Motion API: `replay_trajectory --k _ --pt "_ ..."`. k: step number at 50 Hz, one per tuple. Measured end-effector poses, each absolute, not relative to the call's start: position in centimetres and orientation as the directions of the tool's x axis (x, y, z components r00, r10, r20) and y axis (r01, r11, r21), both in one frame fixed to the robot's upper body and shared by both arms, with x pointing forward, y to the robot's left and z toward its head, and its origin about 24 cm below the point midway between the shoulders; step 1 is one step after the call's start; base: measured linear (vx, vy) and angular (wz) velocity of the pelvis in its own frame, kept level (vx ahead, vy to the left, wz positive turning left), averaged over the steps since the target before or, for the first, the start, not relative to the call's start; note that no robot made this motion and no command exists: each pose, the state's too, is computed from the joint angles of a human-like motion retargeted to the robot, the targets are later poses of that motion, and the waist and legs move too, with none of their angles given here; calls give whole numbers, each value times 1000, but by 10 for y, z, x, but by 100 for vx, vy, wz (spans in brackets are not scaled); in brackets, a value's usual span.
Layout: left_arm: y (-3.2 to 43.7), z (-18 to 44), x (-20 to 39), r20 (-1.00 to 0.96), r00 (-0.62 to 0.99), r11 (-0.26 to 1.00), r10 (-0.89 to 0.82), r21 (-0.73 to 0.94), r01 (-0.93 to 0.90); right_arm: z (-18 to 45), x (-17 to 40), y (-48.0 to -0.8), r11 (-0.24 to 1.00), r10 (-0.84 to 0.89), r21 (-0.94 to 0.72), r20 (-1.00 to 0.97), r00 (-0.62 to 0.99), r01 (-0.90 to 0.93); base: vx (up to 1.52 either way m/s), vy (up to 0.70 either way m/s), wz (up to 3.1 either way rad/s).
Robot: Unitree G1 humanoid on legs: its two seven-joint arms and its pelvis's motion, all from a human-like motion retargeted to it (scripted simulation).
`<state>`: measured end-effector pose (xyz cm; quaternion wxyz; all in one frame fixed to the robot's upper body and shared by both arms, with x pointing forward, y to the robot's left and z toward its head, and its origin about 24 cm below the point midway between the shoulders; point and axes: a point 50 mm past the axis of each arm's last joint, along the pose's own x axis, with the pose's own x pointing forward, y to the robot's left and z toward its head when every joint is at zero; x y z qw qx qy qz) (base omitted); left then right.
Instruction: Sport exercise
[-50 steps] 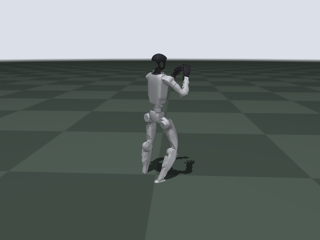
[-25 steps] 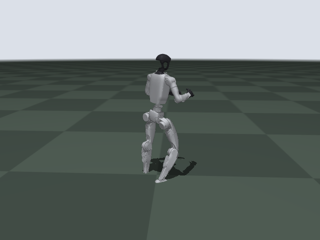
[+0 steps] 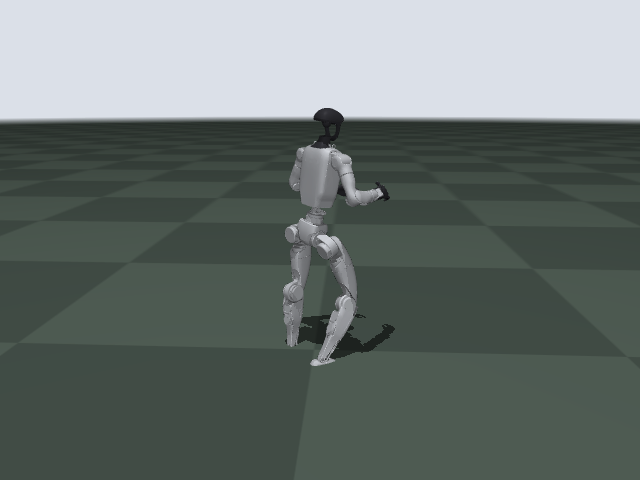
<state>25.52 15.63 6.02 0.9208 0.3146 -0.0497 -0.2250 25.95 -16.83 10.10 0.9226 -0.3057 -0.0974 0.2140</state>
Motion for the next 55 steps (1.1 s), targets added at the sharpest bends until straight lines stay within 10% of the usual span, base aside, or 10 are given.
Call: replay_trajectory --k 55 --pt "177 48 234 -109 896 618 -429 688 380 83 243 -134 643 666 -475 -41 745 -601 0 0 0"
